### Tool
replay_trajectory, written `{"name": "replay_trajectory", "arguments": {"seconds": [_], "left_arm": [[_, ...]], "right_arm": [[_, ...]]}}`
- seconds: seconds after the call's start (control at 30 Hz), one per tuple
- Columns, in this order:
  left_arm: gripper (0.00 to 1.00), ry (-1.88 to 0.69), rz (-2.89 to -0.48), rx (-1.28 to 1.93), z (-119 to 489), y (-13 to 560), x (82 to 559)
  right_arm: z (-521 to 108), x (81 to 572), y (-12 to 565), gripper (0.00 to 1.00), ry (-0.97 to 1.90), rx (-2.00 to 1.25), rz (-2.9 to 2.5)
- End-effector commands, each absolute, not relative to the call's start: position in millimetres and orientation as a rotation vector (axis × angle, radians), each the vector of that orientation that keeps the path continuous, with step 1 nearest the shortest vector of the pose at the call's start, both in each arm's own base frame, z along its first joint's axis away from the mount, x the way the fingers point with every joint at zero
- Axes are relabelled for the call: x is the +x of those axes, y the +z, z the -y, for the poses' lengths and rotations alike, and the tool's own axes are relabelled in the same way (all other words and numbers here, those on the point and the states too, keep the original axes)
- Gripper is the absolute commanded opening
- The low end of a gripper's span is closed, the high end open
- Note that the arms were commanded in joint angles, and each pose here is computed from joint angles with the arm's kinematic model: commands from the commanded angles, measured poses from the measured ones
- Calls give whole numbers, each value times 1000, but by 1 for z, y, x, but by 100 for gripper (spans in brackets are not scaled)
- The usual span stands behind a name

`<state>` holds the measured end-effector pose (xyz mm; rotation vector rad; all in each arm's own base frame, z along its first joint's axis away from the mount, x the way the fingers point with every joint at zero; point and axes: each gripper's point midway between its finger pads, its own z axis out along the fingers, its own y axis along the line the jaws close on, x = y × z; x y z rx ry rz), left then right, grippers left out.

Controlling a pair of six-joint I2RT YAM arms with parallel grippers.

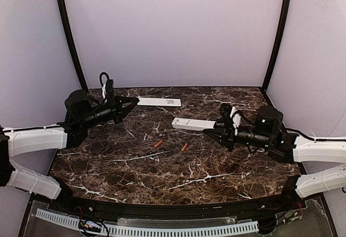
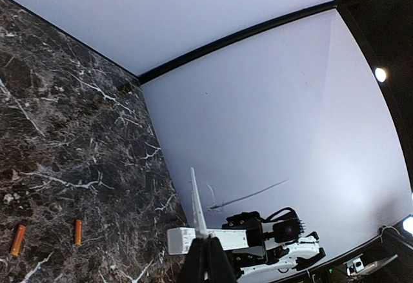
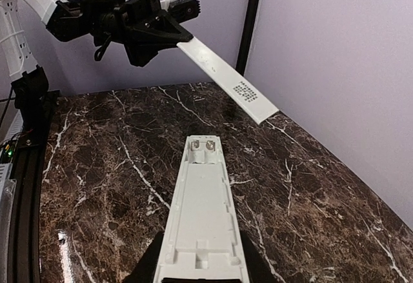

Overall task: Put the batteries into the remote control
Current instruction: Remove the battery cover from the remote control, then place the battery cover at the center of the board.

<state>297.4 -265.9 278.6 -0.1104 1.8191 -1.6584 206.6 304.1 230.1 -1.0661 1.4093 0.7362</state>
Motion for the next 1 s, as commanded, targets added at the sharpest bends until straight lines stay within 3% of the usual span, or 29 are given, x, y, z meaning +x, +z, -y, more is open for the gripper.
{"name": "replay_trajectory", "arguments": {"seconds": [0.0,0.47,0.97], "left_arm": [[0,-1589,-1796,-217,240,253,314],[0,-1356,-1982,-459,202,128,349],[0,-1496,-2004,-481,229,84,375]], "right_arm": [[-289,218,249,0,715,-953,-1393],[-272,217,246,0,727,-914,-1433],[-269,218,239,0,737,-897,-1459]]}}
